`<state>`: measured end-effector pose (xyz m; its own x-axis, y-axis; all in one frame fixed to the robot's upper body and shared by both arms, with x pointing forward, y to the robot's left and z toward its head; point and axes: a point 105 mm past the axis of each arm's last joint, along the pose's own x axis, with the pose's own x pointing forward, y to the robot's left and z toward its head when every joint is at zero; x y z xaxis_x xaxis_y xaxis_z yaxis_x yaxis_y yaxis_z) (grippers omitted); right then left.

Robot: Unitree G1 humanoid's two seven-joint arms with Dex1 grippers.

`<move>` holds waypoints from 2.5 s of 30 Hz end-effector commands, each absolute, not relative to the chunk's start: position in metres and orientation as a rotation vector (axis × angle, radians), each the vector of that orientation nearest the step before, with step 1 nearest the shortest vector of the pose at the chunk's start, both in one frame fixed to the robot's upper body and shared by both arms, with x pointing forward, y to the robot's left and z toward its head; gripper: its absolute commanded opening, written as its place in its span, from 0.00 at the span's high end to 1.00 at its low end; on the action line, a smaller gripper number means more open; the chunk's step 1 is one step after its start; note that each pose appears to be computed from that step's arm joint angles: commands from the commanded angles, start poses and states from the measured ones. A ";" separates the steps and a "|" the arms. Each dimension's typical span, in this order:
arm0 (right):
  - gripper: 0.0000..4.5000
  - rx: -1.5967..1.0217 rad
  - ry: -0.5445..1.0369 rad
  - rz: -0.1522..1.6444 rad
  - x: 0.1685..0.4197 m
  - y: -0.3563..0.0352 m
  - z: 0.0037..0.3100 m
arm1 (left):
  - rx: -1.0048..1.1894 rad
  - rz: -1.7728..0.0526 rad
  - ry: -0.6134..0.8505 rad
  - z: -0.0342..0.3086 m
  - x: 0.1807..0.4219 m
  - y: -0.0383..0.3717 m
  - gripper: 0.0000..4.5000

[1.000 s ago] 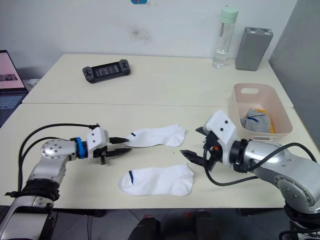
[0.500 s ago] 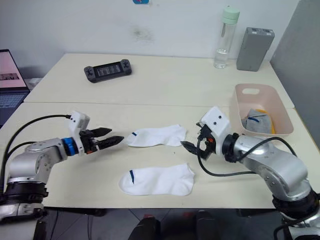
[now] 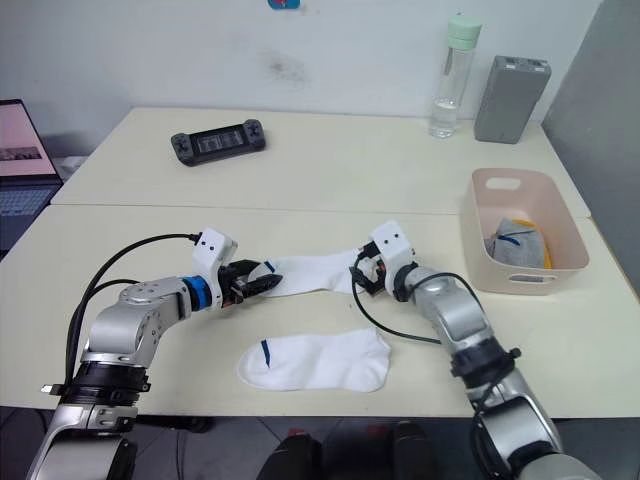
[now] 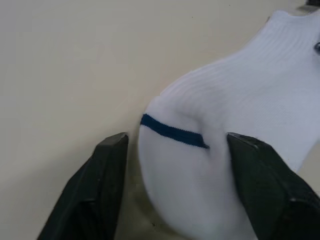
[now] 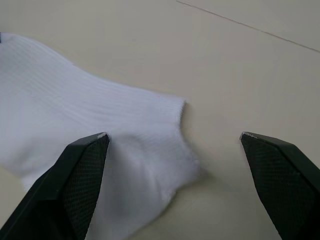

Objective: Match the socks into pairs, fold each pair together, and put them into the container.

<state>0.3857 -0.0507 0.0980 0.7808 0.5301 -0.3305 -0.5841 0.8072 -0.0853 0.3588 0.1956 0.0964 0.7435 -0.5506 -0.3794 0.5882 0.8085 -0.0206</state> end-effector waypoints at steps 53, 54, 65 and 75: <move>0.00 -0.142 0.294 0.512 0.333 -0.105 0.115 | 0.140 -0.706 0.325 0.099 0.367 0.167 0.01; 0.00 -0.150 0.311 0.500 0.333 -0.107 0.109 | 0.147 -0.712 0.337 0.095 0.368 0.165 0.01; 0.68 -0.146 0.359 0.569 0.326 -0.089 0.092 | 0.115 -0.760 0.371 0.089 0.362 0.153 0.55; 1.00 -0.022 0.258 0.686 0.307 -0.089 0.137 | -0.060 -0.822 0.234 0.138 0.344 0.156 1.00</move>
